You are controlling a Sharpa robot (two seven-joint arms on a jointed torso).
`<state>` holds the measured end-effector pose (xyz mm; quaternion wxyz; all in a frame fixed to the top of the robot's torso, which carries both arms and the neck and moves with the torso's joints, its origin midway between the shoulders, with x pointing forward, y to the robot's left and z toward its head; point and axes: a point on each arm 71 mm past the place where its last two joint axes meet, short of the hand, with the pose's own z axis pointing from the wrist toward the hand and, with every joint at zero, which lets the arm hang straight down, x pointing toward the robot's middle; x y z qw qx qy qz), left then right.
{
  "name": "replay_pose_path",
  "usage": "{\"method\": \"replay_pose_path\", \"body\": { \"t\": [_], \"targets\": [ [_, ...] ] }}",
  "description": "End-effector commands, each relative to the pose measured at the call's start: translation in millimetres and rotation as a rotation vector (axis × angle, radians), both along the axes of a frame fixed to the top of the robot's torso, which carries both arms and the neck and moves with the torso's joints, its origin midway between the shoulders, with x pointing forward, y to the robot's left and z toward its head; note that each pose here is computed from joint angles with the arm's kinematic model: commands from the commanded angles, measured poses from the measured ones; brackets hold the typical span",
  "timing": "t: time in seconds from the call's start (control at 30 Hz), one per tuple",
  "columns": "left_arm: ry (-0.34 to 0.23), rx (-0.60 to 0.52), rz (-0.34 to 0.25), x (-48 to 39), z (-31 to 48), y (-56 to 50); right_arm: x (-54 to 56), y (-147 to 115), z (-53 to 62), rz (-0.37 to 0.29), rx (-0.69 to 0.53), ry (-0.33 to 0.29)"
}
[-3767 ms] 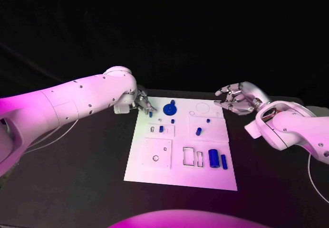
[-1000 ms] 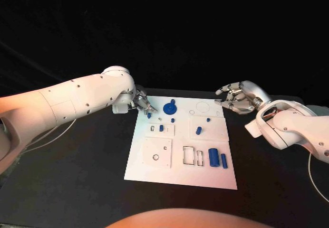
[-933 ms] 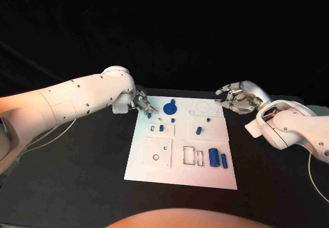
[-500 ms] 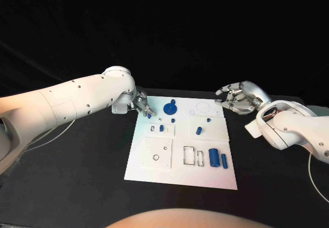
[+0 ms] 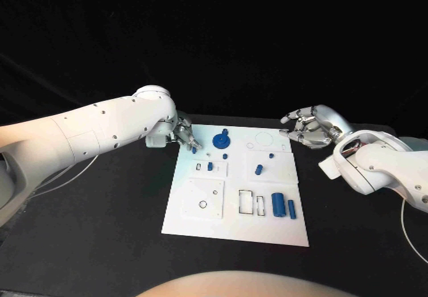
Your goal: Assemble the parts on the task board
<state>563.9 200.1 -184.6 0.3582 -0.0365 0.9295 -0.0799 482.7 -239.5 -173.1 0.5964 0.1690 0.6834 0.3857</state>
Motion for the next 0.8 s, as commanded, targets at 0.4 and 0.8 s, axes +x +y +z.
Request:
{"method": "replay_pose_path", "body": {
  "t": [0.4, 0.8],
  "targets": [
    [0.0, -0.021, 0.0, 0.3, 0.4, -2.6, -0.4, 1.2, -0.1, 0.011, -0.001, -0.004],
    [0.021, -0.015, -0.014, 0.0, -1.8, -4.5, -0.5, 1.7, 0.0, 0.013, 0.0, -0.004]
  ]
}}
